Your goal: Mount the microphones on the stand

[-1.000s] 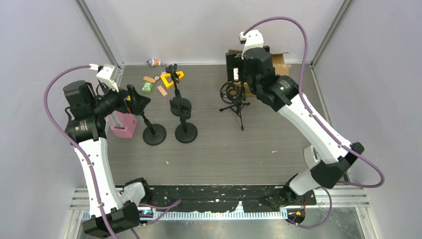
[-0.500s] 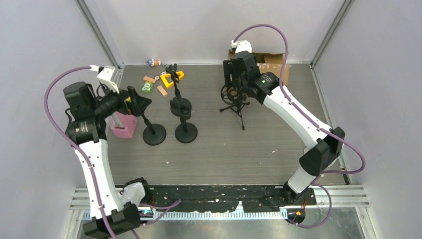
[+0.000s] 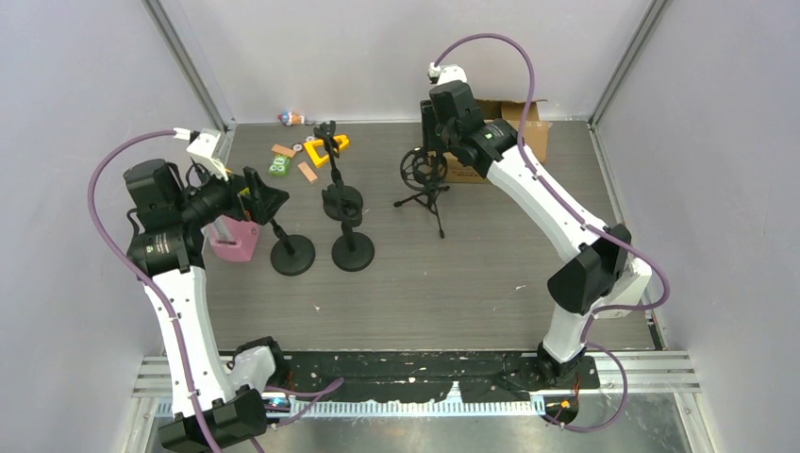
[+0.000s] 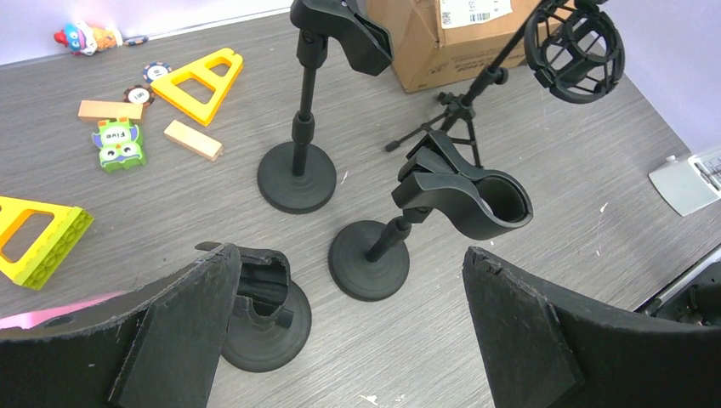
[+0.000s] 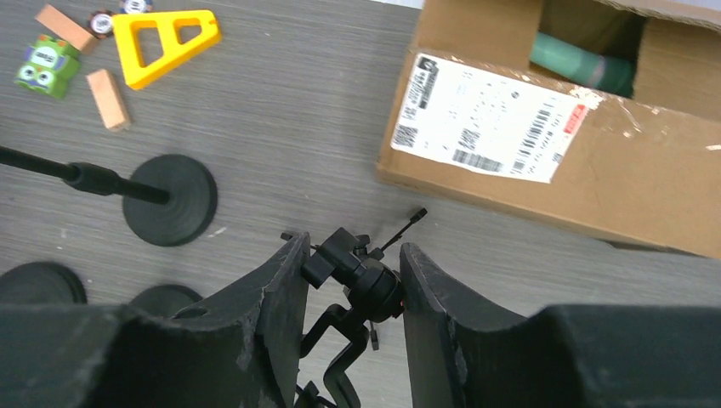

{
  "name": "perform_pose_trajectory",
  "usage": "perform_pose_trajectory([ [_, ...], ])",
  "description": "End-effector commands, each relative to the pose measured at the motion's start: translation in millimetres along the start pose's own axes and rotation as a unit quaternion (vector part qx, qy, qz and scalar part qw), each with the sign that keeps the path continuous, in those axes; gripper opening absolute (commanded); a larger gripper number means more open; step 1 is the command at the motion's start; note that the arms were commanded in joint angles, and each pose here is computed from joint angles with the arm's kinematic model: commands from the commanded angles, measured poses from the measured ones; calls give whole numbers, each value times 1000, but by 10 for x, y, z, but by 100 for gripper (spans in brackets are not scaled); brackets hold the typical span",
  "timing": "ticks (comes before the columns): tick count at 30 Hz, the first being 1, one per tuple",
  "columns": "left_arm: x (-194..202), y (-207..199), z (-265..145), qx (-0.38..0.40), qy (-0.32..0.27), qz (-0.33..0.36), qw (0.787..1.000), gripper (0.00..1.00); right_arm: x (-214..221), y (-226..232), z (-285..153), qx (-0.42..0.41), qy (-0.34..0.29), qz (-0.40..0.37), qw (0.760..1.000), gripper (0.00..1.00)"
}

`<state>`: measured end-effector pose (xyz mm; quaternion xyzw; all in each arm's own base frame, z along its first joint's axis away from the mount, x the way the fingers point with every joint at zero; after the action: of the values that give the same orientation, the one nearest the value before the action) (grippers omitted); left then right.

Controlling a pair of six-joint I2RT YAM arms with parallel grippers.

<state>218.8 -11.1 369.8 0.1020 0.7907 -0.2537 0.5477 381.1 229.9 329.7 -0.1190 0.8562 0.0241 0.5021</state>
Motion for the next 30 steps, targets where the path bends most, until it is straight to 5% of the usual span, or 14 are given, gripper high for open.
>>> perform_pose_trajectory([
  [1,-37,-23,-17,4,-15,17,1000,100,-431,271,-93,-82,-63,49,993,6],
  [10,-42,-1,-2,1,-16,13,1000,99,-638,586,210,-124,-70,45,989,5],
  [30,4,10,26,7,-13,2,1000,99,-765,384,405,-30,-89,-18,995,10],
])
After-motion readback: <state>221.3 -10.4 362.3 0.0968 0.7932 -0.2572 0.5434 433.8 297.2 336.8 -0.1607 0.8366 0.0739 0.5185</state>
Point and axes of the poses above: each gripper's point midway between its finger pads, its own z axis out along the fingers, its own y axis along the line the jaws close on, x = y × z, the point moved 6 cm from there along -z, back along the fingers, and after that the axes turned 6 degrees about -z, right-handed, at the moved point
